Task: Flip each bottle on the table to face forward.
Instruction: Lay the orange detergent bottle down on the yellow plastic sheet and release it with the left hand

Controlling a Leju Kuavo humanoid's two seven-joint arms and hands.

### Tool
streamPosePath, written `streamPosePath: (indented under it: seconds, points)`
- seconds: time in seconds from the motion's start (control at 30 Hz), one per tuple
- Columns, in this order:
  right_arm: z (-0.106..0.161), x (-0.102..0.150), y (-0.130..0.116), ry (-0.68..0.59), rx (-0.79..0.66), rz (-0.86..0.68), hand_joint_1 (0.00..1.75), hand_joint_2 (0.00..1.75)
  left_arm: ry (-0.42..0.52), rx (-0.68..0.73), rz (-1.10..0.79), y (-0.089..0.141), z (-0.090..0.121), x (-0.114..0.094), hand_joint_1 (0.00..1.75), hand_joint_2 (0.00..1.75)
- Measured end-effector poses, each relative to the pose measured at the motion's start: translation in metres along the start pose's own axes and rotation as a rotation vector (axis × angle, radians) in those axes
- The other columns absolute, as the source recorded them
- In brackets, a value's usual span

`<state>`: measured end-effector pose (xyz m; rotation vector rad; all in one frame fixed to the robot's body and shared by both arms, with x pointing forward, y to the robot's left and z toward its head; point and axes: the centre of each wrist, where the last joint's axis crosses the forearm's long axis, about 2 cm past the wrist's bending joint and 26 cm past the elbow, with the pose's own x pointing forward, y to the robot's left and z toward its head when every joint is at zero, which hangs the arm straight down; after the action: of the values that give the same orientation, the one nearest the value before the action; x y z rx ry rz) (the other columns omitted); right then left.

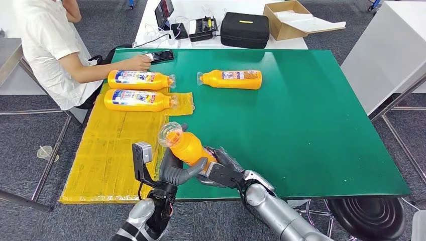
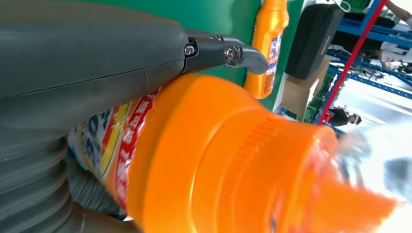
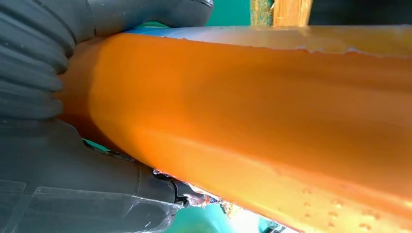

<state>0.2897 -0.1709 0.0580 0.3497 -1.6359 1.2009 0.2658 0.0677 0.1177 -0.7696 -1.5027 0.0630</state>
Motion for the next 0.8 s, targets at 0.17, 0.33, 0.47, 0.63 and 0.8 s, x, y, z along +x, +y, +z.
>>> streamPosePath:
  seconds: [0.17,0.33,0.47,0.63,0.8]
  points:
    - [-0.004,0.003,0.0,-0.002,-0.006,0.032,1.75,1.75,0.021,0.027,0.031,0.001,-0.003,-0.001,0.0,1.75]
    - [-0.009,0.006,-0.001,0.005,-0.026,0.075,1.74,1.75,0.025,0.064,0.029,0.003,-0.008,0.0,1.72,1.75]
    - [-0.012,0.008,-0.003,0.008,-0.038,0.087,0.59,1.75,-0.006,0.08,0.008,0.002,-0.009,0.0,1.75,1.75]
    - [-0.012,0.009,0.002,0.01,-0.07,0.073,0.0,1.75,-0.063,0.099,-0.013,0.0,-0.008,0.001,1.75,1.75]
    - [-0.008,0.008,0.02,0.022,-0.175,0.08,0.0,0.87,-0.14,0.146,0.008,-0.004,-0.004,0.01,1.75,1.75]
